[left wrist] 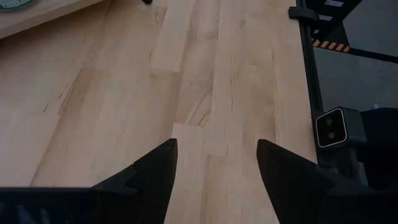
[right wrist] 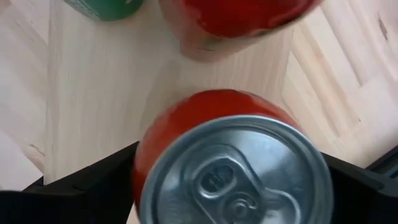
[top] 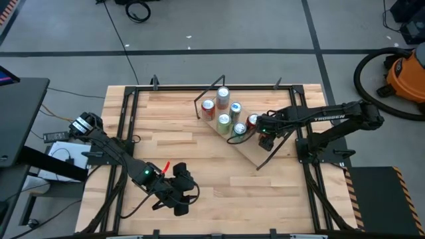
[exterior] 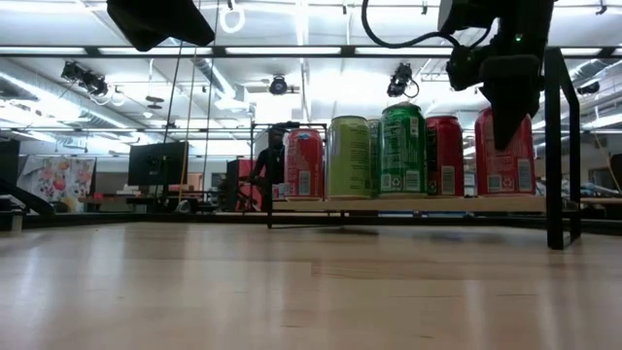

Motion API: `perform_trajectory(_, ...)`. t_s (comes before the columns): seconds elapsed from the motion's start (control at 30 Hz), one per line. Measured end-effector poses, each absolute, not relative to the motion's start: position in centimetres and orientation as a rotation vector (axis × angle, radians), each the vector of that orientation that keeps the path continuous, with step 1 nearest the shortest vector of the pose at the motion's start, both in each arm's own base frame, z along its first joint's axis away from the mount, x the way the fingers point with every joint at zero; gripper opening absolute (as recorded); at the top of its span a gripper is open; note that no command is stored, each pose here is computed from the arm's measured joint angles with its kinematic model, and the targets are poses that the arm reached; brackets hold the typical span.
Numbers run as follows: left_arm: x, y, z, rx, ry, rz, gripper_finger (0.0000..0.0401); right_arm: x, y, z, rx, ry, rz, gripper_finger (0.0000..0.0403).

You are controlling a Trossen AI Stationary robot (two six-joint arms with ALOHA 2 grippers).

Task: Place canned beverage on shelf
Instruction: Put the orange soda can on the shelf, then return to Home Position

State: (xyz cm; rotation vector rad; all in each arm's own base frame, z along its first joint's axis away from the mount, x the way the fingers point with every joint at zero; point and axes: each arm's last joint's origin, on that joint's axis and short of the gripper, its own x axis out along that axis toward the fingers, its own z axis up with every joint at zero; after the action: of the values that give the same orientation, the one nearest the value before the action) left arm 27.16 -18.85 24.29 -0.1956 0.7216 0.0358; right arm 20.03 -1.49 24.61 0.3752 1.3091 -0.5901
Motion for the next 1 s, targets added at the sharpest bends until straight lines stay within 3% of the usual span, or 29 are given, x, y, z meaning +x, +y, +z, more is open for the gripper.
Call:
perform_trajectory(0.43, 27.2, -18.9, 24.3, -0.186, 0.722, 0.032, 0.0231, 19.2, -1.5, 29.0, 0.407, 1.218, -0.581, 0.0387)
perform_trajectory(0.63, 26.9, -18.9, 24.6, -0.016, 0.694, 0.000, 0.0231, 18.1, -1.4, 31.6, 0.399, 1.128, -0.542, 0.0387)
perform_trajectory(0.87, 27.2, -17.8, 25.2, 0.089, 0.681, -0.002, 0.0231, 14.6, -0.4, 34.2, 0.419, 0.920, -0.485, 0.0387)
perform_trajectory(1.0, 27.5, -16.7, 25.8, 0.123, 0.673, 0.010, 0.0231, 14.0, 1.2, 35.4, 0.378, 0.716, -0.356, 0.0387)
